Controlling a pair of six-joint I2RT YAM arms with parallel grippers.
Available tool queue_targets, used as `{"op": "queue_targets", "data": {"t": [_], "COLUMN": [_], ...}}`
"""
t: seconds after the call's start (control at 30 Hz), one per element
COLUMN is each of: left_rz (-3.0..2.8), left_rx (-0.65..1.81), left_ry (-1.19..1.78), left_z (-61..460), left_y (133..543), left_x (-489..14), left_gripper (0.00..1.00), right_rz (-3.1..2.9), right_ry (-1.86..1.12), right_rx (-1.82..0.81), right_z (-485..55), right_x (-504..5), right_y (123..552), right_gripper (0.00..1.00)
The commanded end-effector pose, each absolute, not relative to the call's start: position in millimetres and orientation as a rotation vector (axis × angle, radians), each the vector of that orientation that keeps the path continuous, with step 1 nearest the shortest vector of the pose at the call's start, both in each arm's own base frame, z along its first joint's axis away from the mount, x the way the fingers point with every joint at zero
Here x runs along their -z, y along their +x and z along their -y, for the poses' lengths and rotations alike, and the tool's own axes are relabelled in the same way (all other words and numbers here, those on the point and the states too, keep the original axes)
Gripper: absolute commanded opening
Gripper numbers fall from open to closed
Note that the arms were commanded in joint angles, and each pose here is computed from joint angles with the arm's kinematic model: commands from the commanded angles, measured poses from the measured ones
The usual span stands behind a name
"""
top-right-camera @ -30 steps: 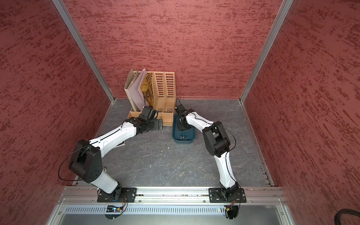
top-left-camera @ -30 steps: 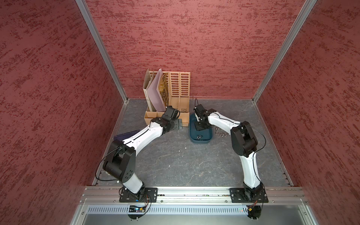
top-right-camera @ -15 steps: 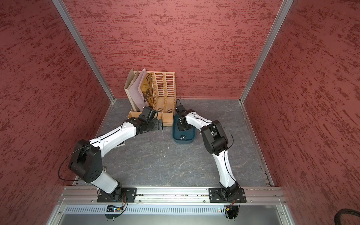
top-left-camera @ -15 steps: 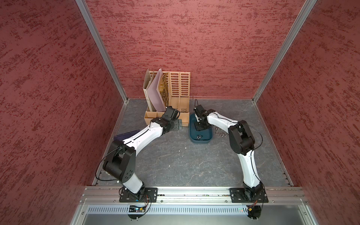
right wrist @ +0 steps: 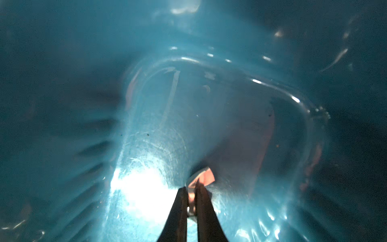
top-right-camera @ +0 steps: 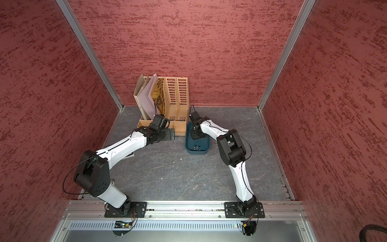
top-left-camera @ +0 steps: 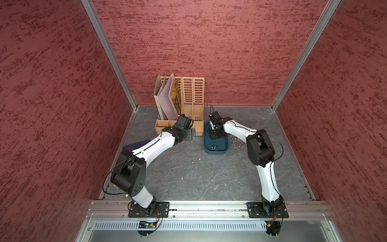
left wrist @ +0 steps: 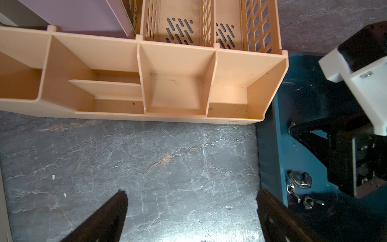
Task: Take out the wing nut from the storage box
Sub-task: Pick up the wing nut from the storage box.
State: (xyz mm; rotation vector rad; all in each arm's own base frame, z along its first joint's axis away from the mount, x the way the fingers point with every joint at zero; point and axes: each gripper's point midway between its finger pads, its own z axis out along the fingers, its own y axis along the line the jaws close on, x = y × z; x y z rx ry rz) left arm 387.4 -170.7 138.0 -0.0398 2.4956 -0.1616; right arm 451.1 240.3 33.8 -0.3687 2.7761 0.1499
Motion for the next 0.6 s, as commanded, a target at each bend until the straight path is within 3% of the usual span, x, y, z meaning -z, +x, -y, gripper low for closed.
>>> {"op": "queue_targets", "data": {"t": [0.0,0.3,0.57], "left_rz": [-2.476,-2.478,-2.477], "left_rx": [0.159,0.168,0.172], "left_ry": [-0.050,-0.045,-0.036], "left_z": [165.8,169.4,172.8], "left_y": [386.8,388.7,390.5], "left_x": [-144.4,-143.8,-144.4], "left_gripper": [1.00,1.00,1.00], "right_rz": [-2.758,-2.647,-2.614], "right_ry": [-0.362,-0.333,-0.225], "right_rx": [-0.197,-0.238,-0.186], "right_z": [-239.4,-228.1,-173.9], "right_x": [-52.5,-117.7,-145.6], "right_y": [445.9,434.5,415.9], "right_gripper": [0.06,0.06,0.06]}}
